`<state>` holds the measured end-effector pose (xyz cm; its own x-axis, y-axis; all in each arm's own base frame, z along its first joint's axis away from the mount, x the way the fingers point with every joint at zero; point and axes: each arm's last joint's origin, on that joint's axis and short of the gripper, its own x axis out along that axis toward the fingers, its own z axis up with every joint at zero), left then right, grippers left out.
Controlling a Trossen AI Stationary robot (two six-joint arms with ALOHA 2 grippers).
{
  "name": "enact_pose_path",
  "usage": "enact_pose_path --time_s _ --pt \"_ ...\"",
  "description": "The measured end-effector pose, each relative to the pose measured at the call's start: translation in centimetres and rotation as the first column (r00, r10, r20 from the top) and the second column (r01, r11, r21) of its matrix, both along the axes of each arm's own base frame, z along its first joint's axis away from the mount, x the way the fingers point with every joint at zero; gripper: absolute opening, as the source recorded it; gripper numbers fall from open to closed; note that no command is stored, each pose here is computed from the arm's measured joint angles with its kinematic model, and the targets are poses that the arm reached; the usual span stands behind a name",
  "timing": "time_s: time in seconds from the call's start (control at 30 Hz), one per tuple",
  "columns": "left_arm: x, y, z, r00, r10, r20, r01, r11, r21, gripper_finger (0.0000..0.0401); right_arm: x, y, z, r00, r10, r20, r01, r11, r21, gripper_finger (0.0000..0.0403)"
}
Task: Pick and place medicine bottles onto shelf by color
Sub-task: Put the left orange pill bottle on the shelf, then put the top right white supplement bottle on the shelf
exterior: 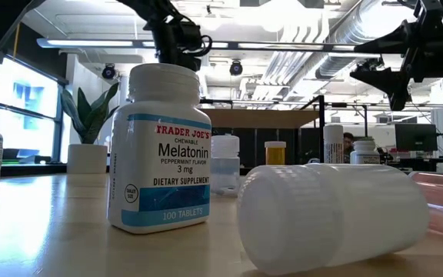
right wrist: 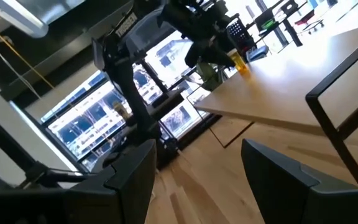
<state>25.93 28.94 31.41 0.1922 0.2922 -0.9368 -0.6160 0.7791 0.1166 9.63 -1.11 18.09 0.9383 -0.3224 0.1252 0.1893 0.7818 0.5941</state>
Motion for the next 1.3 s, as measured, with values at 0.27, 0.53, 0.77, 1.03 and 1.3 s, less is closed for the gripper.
enact_pose_path --time_s 0.27,0.53,0.77,1.03,1.3 --pt "-0.6 -0.7 1.6 1.000 -0.030 0.001 0.030 0.997 0.067 0.0221 0.0 -0.1 0.0 1.000 -0.029 0.001 0.029 1.000 0.004 0.0227" --pt "-1.5 -2.2 4.3 0.998 -0.038 0.045 0.032 0.991 0.127 0.0219 -0.2 -0.2 0.8 0.995 -0.062 0.077 0.064 0.998 -0.026 0.0227" --pt "-2.0 -4.1 6.4 0.979 -0.082 0.185 0.066 0.993 0.095 0.0218 -0.7 -0.3 2.8 0.989 -0.107 0.098 0.113 0.991 -0.064 0.0227" --pt "0.0 -6.2 6.7 0.916 -0.184 0.356 0.204 0.979 -0.018 0.0218 -2.4 -0.5 7.2 0.979 -0.202 -0.031 0.194 0.966 -0.170 0.0227" --pt "3.2 -9.2 4.7 0.882 -0.272 0.384 0.301 0.953 -0.015 0.0218 -3.5 -0.6 10.3 0.940 -0.242 -0.242 0.227 0.970 -0.090 0.0227"
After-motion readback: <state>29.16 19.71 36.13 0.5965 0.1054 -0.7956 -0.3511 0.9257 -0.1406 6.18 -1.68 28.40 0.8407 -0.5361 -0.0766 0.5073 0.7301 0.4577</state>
